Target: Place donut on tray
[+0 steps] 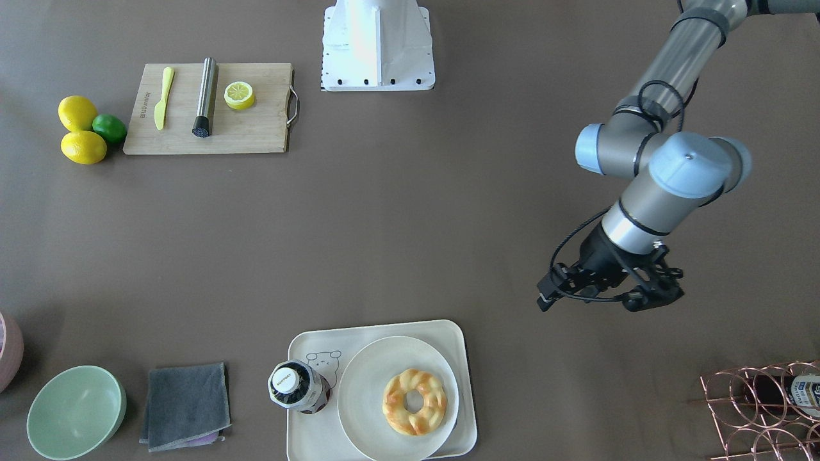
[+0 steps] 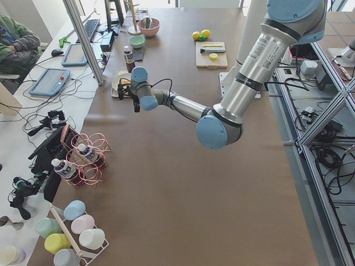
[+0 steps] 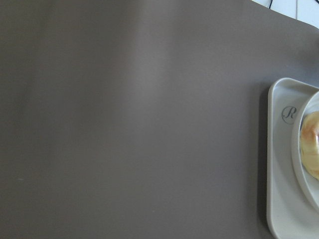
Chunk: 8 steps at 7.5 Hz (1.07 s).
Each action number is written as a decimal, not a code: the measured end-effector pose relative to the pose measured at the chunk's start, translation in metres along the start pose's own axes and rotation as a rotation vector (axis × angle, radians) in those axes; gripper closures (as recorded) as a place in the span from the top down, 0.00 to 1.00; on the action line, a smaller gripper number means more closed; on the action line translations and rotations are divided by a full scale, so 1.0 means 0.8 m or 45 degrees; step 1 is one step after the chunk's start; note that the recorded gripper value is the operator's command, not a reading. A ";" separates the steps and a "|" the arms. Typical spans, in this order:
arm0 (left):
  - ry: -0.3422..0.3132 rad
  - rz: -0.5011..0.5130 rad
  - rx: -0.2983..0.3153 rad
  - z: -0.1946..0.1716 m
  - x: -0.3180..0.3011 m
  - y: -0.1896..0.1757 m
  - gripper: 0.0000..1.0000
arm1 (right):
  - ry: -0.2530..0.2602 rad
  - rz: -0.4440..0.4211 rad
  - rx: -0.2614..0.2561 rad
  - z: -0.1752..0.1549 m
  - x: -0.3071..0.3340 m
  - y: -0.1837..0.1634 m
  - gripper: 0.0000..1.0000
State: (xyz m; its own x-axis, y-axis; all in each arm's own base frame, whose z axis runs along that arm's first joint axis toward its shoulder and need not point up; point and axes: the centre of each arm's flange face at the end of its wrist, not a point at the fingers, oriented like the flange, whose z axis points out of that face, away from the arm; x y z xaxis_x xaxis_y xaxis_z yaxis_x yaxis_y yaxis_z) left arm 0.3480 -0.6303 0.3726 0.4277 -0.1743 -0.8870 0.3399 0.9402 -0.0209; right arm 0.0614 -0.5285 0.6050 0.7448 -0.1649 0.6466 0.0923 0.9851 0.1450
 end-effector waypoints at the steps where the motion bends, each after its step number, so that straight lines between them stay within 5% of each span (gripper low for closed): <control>1: 0.007 0.065 -0.034 -0.051 -0.072 -0.019 0.98 | 0.006 0.005 -0.012 0.005 0.024 0.026 1.00; 3: -0.021 0.230 -0.081 -0.147 -0.224 -0.053 0.98 | 0.012 0.039 -0.028 0.010 0.070 0.077 1.00; 8: -0.309 0.547 -0.203 -0.320 -0.488 -0.111 0.98 | 0.009 0.104 -0.065 0.029 0.097 0.109 1.00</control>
State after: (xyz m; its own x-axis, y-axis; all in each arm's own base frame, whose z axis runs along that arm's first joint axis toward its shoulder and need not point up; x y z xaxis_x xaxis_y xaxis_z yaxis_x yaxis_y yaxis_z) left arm -0.0637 -0.5709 0.6031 0.6890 0.1924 -0.6988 -0.0332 0.9715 0.2347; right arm 0.1117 -0.4563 0.6850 0.7557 -0.0836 0.6496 0.0645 0.9965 0.0532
